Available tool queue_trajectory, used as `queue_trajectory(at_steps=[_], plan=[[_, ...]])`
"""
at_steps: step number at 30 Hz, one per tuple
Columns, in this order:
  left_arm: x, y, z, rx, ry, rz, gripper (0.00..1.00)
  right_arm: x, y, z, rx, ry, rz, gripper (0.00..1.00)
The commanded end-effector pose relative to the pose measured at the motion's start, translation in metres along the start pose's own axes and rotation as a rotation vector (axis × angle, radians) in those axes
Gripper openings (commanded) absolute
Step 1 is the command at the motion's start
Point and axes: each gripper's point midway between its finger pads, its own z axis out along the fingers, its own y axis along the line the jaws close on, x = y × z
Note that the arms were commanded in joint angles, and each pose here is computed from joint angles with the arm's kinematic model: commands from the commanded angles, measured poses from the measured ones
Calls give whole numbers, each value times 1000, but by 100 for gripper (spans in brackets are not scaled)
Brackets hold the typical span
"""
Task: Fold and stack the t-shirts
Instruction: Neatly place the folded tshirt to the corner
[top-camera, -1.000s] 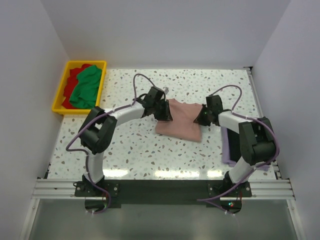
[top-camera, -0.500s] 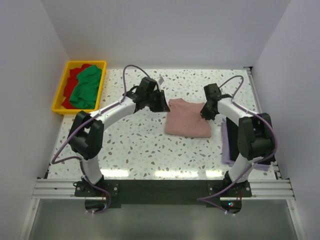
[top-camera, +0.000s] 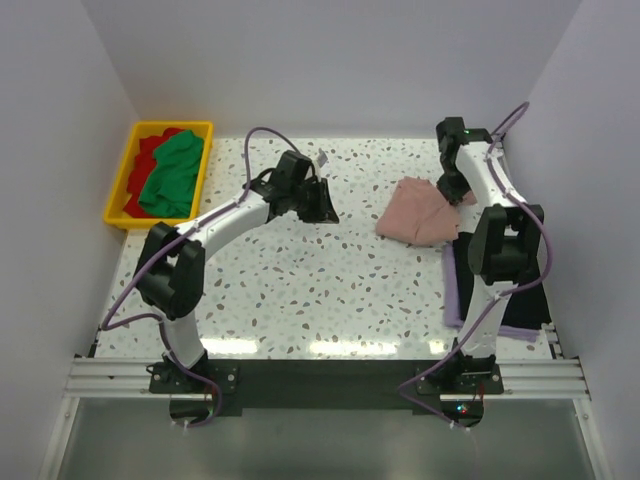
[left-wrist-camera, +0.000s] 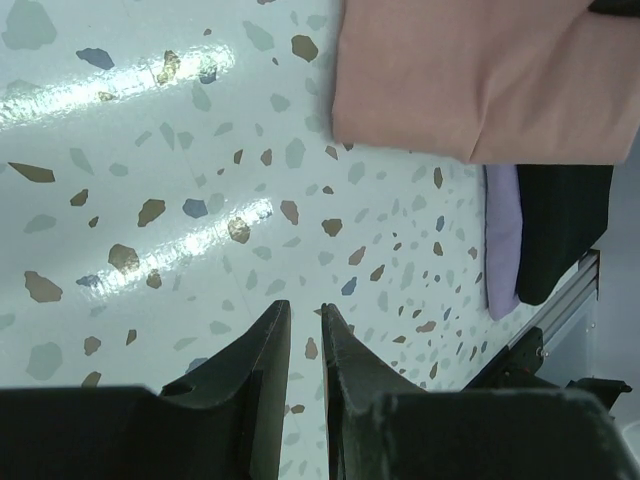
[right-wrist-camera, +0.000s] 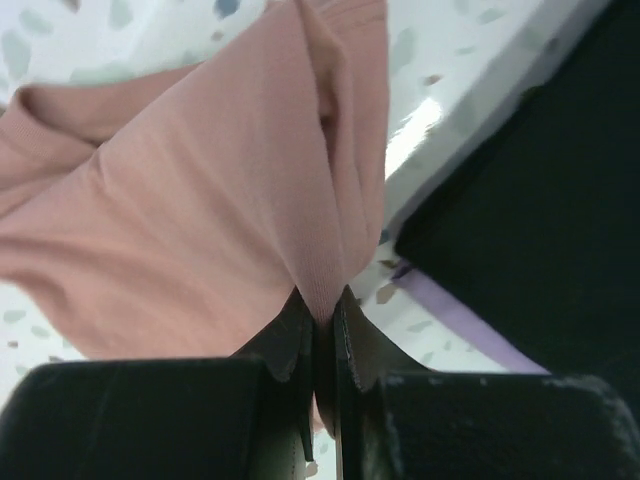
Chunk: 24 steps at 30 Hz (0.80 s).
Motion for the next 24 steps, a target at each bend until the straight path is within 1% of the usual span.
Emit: queue_trajectory(at_steps=[1,6,8,12,19,24], plan=[[-20,-20,-17,57,-41,46,24,-30,-51,-23,144,-48,86,0],[-24,-24,-21,69,-46,49,24,-54,-94,-34,202,-67,178,0],[-25,-27,-22,74,-49,52,24,-56,-111,-39,223,-60,196,0],[-24,-27,-23,78,-46,49,24,-62,-128,-48,213,-82,214,0],[-22,-29,-26,82,-45,50,23,-78,-144,-62,204,-100,241,0],[-23,-29,-28,79,-49,51,23,-86,-145,-70,179,-126,241,0]])
